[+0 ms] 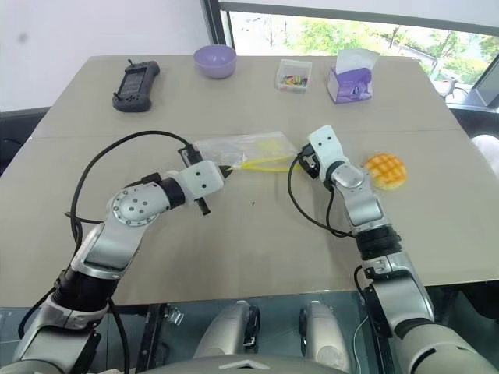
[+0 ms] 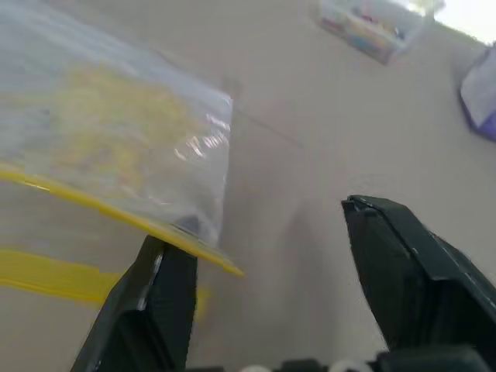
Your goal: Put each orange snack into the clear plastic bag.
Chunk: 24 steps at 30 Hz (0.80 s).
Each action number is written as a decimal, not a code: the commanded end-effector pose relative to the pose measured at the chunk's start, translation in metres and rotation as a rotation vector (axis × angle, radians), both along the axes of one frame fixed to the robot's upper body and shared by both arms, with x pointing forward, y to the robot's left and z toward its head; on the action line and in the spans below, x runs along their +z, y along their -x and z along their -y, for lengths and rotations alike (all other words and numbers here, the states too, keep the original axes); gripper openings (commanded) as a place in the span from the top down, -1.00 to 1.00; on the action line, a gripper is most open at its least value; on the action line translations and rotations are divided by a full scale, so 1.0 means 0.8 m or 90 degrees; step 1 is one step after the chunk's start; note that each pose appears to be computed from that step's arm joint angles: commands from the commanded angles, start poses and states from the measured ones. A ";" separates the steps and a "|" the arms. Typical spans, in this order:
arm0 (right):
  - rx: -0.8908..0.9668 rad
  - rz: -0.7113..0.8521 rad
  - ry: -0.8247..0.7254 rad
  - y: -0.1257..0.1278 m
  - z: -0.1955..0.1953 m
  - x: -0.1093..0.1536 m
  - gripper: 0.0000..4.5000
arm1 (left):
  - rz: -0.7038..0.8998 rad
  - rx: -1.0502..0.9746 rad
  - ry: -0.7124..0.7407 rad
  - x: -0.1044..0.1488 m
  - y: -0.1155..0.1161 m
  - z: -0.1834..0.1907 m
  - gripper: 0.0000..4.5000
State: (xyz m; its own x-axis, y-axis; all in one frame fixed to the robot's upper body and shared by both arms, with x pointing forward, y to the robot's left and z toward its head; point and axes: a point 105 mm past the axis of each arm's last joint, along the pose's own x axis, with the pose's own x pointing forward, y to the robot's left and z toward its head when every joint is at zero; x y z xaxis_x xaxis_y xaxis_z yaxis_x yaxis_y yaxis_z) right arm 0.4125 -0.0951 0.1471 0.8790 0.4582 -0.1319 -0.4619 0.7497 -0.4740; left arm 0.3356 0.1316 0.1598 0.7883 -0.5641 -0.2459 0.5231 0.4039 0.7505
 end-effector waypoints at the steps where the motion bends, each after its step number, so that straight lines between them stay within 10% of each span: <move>1: 0.032 0.089 0.027 0.011 -0.008 0.029 -0.85 | 0.024 0.014 0.025 0.018 -0.003 0.002 1.00; 7: 0.039 0.148 0.089 0.016 -0.003 0.038 0.03 | 0.013 0.043 0.036 0.015 -0.010 0.000 1.00; 24: 0.186 0.191 0.184 0.069 0.002 0.048 0.03 | 0.009 0.080 0.053 0.021 -0.024 0.000 1.00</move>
State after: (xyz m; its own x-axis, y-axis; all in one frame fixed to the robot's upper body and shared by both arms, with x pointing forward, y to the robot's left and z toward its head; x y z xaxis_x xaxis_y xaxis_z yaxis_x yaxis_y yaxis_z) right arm 0.3664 -0.1023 0.1620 0.7707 0.6259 -0.1190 -0.4740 0.4384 -0.7636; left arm 0.3539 0.1338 0.1636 0.8467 -0.4773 -0.2351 0.4893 0.5251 0.6963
